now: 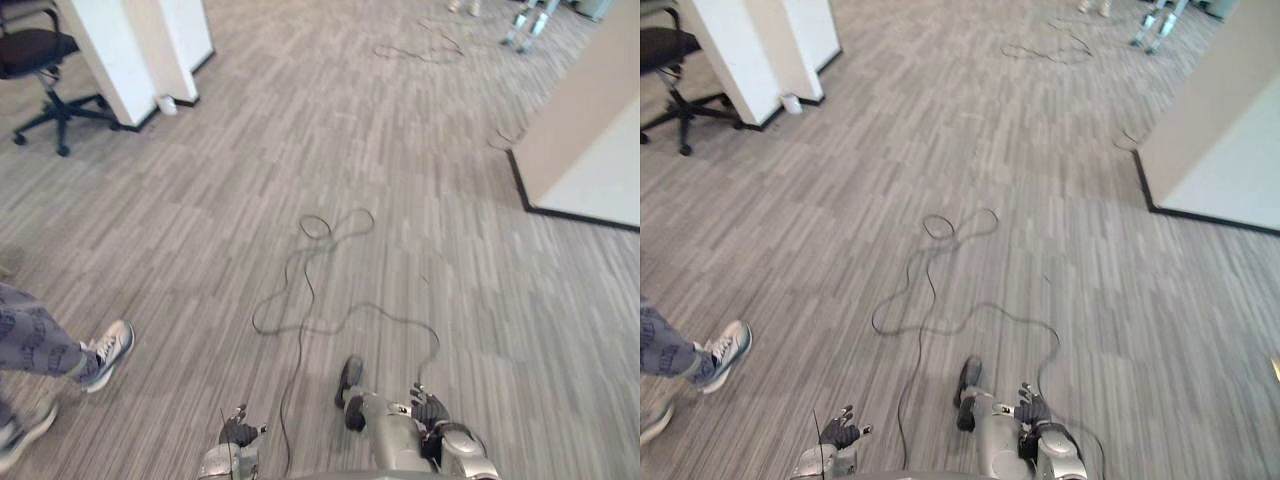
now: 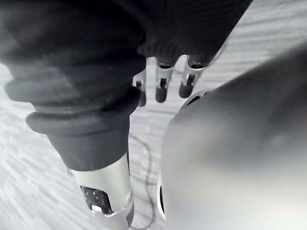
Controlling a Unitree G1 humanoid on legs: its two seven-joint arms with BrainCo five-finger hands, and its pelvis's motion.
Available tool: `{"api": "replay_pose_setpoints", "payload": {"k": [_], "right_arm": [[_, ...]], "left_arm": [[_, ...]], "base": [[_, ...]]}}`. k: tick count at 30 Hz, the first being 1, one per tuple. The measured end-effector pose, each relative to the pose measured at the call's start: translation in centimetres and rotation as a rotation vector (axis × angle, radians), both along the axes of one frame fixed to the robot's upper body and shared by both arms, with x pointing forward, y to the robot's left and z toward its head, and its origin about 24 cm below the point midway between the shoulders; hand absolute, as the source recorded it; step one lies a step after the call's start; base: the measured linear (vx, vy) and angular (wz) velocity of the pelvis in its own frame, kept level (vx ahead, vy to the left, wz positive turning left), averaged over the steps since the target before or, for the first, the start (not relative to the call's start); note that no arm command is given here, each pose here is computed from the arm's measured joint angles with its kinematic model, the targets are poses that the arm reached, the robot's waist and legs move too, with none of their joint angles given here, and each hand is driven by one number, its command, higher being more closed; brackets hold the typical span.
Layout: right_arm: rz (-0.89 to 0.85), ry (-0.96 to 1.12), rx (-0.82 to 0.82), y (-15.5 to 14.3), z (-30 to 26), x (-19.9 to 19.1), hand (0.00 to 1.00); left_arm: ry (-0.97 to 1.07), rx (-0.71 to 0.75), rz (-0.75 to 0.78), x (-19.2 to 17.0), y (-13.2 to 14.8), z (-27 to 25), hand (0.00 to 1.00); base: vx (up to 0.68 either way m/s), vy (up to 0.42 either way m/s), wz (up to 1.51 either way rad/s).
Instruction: Organize washtable
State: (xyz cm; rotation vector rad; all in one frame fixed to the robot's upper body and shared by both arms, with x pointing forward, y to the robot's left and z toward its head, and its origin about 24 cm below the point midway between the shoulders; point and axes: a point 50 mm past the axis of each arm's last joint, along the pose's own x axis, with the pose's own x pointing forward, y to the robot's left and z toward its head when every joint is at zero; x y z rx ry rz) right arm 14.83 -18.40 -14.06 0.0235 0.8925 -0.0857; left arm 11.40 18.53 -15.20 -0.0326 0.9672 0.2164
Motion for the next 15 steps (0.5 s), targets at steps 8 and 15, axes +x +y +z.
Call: {"api": "replay_pose_setpoints", "payload": {"k": [8,15], "right_arm": [[0.012,0.057,0.017,0.9,-0.6,-0.6,0.0],[-0.007,0.117,0.017,0.7,-1.3,-2.6,0.0]], "left_arm": [[-0.117,0.009,0.104,1.6,1.5,1.3,0.0],[-0.141,-0.005,0.131,1.7,1.3,1.5,0.0]], "base": [[0.76,-0.029,-0.49],[0.75,0.286,-0.63]]}}
